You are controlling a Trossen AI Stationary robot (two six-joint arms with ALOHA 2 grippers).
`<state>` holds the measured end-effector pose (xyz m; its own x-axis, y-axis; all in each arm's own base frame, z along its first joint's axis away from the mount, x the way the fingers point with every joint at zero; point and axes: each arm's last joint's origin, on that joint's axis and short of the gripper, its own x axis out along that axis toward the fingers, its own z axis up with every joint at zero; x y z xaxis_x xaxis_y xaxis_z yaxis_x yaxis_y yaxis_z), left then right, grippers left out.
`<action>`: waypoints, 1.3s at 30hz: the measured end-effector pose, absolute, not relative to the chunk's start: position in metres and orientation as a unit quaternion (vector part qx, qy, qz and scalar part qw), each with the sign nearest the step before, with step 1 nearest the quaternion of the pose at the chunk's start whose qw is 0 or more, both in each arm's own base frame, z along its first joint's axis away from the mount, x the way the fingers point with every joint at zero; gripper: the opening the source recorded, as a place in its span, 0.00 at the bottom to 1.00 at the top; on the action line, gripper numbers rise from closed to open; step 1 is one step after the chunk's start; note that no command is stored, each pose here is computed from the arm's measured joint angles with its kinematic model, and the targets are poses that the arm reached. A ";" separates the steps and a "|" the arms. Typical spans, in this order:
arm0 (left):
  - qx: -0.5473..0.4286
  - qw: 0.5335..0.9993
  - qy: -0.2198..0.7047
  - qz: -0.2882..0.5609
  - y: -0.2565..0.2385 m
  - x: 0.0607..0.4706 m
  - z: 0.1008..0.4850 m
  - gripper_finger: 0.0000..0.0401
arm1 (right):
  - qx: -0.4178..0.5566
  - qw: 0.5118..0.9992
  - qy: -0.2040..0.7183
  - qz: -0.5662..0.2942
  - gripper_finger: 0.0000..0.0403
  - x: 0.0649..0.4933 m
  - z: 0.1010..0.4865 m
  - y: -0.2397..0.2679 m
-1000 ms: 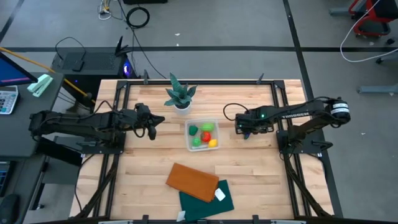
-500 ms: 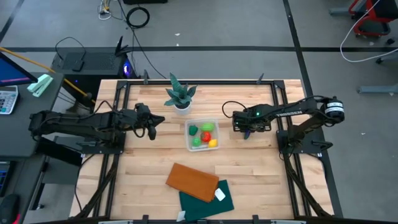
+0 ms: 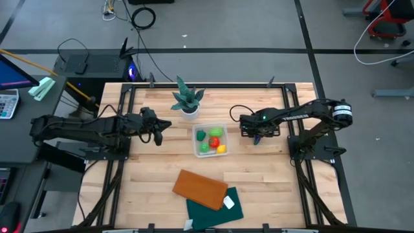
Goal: Pick and placing Produce into tupperware
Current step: Put the eggplant into the transparent bin
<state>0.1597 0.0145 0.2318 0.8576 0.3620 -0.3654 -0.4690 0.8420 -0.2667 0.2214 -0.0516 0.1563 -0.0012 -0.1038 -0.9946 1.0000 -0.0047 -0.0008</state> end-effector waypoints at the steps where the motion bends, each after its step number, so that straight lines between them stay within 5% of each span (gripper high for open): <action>1: -0.176 0.948 0.152 0.219 0.014 0.160 0.232 0.09 | 0.476 0.525 0.472 -0.525 0.54 0.222 0.156 -0.052; 22: -0.175 0.948 0.152 0.219 0.014 0.160 0.232 0.08 | 0.499 0.554 0.449 -0.493 0.28 0.234 0.155 -0.054; 39: -0.172 0.948 0.153 0.219 0.014 0.160 0.232 0.08 | 0.440 0.744 0.368 -0.343 0.27 0.288 0.266 -0.065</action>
